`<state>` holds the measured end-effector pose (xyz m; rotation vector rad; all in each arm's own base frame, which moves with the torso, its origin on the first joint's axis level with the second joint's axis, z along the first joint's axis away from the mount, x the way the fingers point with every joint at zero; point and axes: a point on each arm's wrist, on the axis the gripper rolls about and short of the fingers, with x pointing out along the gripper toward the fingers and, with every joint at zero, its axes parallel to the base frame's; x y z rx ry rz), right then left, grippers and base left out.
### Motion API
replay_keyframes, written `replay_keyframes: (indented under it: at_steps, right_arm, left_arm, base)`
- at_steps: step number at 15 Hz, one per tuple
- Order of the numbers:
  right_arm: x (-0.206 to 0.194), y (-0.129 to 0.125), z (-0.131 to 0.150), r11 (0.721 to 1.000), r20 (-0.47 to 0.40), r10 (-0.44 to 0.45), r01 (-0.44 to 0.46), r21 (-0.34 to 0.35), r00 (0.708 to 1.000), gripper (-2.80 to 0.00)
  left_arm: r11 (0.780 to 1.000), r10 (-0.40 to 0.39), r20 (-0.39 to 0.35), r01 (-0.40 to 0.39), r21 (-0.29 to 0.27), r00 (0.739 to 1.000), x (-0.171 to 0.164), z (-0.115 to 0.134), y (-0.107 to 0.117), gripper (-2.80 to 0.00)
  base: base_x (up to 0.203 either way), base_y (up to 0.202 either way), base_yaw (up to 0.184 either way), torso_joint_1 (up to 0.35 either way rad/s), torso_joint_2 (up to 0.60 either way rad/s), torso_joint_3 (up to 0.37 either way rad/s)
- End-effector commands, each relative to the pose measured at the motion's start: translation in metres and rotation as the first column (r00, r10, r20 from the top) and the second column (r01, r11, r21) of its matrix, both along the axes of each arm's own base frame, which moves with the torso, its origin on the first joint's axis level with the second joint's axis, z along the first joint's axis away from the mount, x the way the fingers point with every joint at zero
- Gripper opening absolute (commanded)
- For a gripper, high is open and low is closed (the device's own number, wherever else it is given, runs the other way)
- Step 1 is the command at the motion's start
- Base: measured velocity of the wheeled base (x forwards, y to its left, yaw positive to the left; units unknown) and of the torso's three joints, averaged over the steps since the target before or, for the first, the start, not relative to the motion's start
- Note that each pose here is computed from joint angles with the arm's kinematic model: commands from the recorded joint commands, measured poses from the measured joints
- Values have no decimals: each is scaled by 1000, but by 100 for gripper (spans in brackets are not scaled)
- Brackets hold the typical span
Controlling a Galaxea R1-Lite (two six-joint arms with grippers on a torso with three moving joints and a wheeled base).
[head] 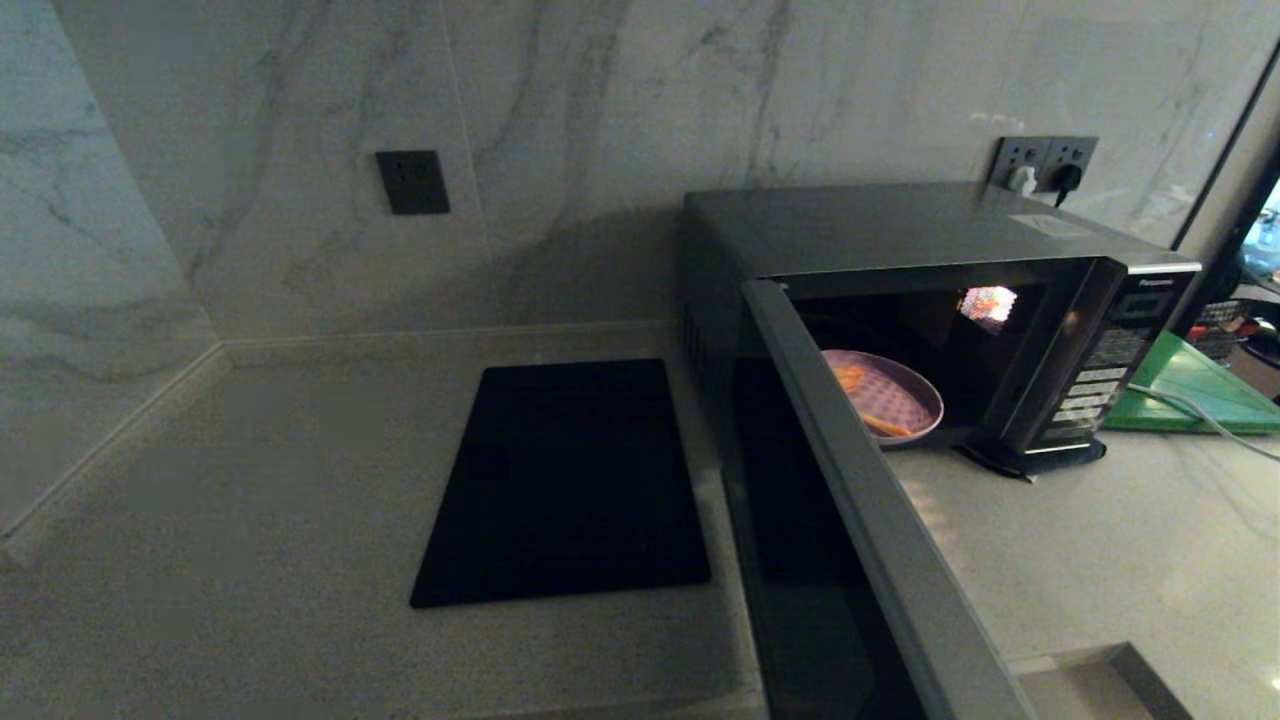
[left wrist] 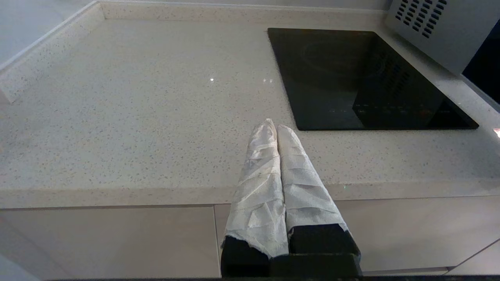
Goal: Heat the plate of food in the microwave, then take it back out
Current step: Close the microwave oven
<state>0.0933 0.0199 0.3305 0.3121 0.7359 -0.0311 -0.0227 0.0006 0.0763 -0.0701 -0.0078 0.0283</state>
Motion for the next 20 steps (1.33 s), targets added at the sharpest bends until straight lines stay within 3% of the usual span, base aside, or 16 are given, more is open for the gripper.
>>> replay_keyframes:
  at_steps: [1,3,5,6,8,10,12,17,20]
  right_arm:
    - [-5,13,16,975,-80,210,-204,86,974,-280]
    - [-1,22,30,927,-118,351,-326,184,929,-280]
    - [15,35,43,843,-133,494,-436,317,859,-280]
    - [27,45,43,790,-147,567,-485,374,810,-280]
    - [50,66,36,720,-163,670,-581,380,724,-280]
    - [65,86,28,634,-143,766,-700,328,626,-280]
    - [72,105,23,564,-124,823,-771,295,554,-280]
    - [70,142,14,457,-132,889,-841,290,438,-280]
    - [70,157,7,459,-172,887,-853,247,427,-280]
  left_arm:
    - [1000,1,0,-1,-1,1000,0,0,0,-280]
    - [1000,1,-1,-1,-1,1000,0,0,0,-280]
    - [1000,0,0,0,-1,1000,0,0,0,-280]
    - [1000,-1,1,1,-1,1000,0,0,0,-280]
    - [1000,1,-1,-1,-1,1000,0,0,0,-280]
    - [1000,1,-1,-1,-1,1000,0,0,0,-280]
    - [1000,0,1,0,-1,1000,0,0,0,-280]
    - [1000,1,0,-1,-1,1000,0,0,0,-280]
    - [1000,1,-1,-1,-1,1000,0,0,0,-280]
  base:
    - [0,0,0,0,0,0]
    - [0,0,0,0,0,0]
    - [0,0,0,0,0,0]
    - [0,0,0,0,0,0]
    - [0,0,0,0,0,0]
    - [0,0,0,0,0,0]
    - [0,0,0,0,0,0]
    - [0,0,0,0,0,0]
    - [0,0,0,0,0,0]
